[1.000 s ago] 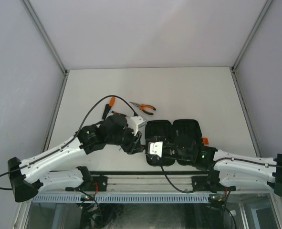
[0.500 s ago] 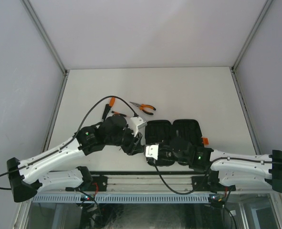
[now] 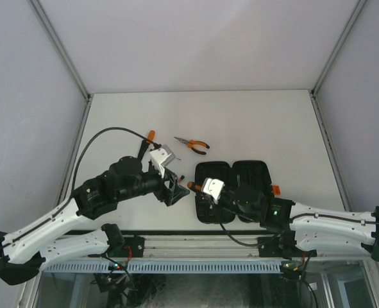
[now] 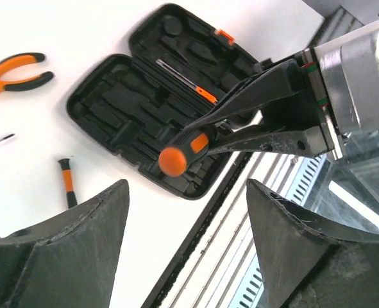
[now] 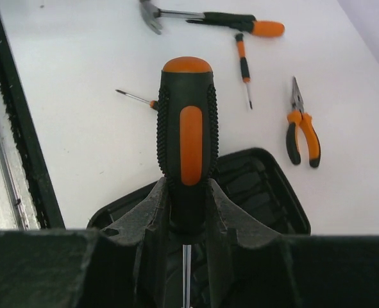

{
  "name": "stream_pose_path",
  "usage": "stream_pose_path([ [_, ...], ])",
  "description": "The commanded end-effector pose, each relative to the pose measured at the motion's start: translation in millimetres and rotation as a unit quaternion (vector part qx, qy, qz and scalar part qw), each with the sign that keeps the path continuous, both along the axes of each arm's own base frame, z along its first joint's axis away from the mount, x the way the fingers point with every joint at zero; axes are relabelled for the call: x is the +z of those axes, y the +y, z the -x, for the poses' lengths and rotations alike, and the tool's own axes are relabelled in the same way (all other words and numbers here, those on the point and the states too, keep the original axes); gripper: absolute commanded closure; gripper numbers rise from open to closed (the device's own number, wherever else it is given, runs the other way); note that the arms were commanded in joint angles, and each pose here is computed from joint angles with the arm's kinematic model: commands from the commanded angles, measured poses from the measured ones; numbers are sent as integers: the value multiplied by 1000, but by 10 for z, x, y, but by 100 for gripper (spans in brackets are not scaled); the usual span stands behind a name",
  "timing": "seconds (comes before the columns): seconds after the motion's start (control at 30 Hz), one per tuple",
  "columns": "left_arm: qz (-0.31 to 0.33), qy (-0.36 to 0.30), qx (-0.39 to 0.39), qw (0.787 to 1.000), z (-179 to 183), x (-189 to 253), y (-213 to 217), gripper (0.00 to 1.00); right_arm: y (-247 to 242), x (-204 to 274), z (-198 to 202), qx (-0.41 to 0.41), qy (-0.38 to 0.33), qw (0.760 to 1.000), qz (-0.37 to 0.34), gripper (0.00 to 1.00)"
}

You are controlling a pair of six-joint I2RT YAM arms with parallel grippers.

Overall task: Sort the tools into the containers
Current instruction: Pick up the screwdriver from the center of the board.

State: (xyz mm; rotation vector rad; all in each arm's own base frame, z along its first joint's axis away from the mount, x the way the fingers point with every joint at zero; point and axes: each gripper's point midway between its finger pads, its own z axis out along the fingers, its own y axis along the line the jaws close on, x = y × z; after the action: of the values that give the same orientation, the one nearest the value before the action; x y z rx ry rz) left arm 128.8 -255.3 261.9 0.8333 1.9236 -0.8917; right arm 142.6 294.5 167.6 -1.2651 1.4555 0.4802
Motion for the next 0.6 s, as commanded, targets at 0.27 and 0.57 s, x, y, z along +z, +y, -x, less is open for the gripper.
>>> stream_pose_path([
  [0.27, 30, -6, 161, 987, -531, 33, 454, 21, -658, 349, -494, -292, 177, 927, -154, 100],
  [0.57, 42, 37, 185, 981, -541, -53, 503, 22, -737, 478, -602, -335, 253, 882, -213, 100],
])
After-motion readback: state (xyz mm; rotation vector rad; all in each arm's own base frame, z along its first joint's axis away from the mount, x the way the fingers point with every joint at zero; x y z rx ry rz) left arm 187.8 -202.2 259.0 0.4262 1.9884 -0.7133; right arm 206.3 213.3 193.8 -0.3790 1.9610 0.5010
